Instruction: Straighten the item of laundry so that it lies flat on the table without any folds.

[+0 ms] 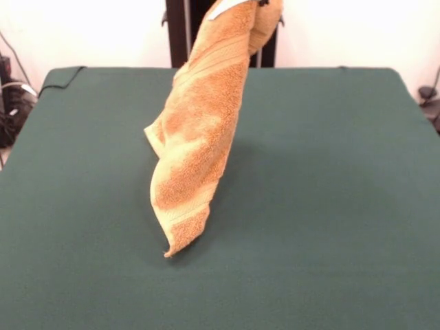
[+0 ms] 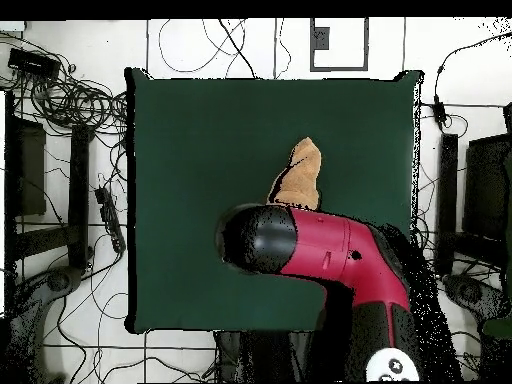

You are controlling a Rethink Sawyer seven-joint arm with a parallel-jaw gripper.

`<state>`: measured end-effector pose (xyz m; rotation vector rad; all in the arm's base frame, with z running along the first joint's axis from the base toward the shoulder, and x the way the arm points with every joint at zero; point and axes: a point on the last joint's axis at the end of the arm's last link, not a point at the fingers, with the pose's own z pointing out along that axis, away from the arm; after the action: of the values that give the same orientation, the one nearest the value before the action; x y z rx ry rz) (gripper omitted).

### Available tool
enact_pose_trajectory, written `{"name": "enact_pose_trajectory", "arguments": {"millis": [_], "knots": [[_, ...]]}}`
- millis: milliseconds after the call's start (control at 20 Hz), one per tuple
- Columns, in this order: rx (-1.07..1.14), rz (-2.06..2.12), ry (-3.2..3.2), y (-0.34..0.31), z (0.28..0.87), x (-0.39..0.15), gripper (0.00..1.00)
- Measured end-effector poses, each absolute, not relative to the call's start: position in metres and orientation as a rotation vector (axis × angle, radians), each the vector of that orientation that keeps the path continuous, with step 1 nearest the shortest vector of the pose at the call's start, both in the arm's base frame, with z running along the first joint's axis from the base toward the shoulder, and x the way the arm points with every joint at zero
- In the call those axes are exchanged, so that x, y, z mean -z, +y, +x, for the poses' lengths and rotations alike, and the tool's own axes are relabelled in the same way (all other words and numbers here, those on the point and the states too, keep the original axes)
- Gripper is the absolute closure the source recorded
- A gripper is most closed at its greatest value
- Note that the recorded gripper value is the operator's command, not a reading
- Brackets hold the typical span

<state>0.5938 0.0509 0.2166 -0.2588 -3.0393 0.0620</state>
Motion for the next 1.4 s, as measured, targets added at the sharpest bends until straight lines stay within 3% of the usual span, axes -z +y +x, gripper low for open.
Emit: {"name": "enact_pose_trajectory", "arguments": {"millis": [700,1400], "knots": [[-0.027,-0.346,-3.073,0.053,0.597,-0.213,1.00],[0.037,-0.422,-3.137,0.069,0.615,-0.165,1.00]]}}
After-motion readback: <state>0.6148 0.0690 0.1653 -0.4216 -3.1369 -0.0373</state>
